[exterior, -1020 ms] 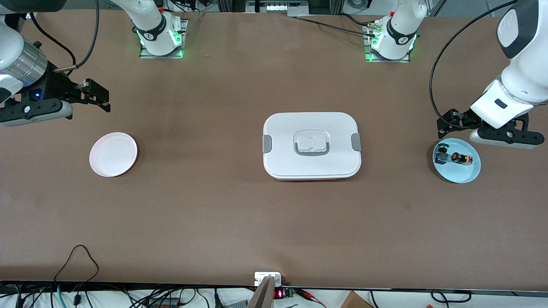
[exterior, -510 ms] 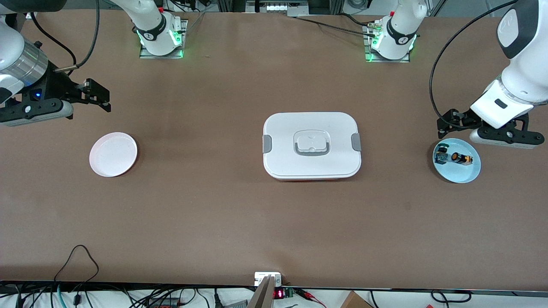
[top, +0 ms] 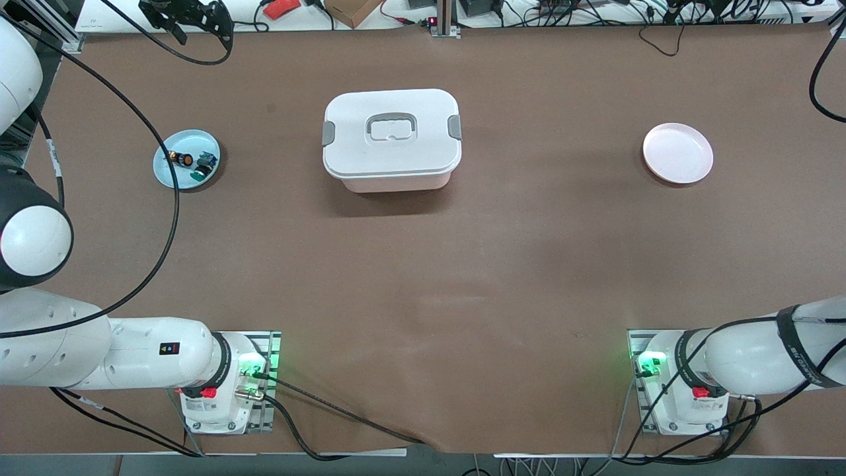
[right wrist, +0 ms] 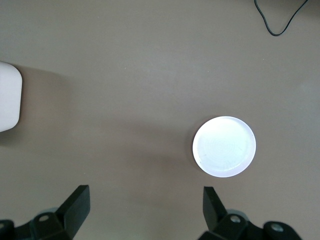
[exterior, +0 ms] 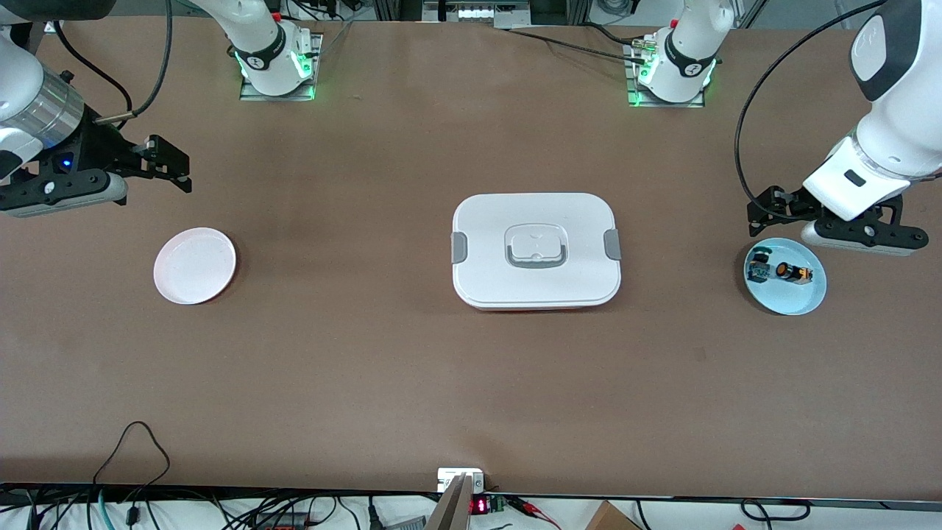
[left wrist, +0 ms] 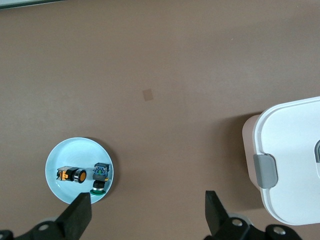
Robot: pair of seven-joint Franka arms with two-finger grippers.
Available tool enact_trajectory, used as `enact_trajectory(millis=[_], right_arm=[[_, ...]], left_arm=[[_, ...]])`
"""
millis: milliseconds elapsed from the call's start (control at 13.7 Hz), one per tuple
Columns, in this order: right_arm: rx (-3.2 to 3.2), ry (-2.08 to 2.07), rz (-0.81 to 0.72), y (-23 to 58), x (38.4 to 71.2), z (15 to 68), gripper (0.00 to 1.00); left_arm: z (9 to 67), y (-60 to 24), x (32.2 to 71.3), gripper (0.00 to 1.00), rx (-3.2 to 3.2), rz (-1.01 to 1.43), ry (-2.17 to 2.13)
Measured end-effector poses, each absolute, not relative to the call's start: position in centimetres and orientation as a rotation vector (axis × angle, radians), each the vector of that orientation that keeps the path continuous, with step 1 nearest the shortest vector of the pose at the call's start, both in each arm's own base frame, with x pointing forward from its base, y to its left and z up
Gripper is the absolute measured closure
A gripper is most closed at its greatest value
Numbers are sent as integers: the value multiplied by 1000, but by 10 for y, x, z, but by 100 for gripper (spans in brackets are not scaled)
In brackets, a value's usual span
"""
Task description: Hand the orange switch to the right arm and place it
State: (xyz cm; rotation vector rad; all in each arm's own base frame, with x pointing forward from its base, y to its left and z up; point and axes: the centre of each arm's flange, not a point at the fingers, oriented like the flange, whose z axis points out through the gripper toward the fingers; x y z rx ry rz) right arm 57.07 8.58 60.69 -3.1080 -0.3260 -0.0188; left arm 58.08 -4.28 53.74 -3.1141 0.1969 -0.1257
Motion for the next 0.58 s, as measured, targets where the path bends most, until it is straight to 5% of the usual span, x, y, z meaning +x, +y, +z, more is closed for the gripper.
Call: enact_trajectory(millis=[583], right_arm=[[-3107, -329, -19, 87, 570, 607, 0]], left_arm=[[529, -40, 583, 0, -3117, -96, 191]])
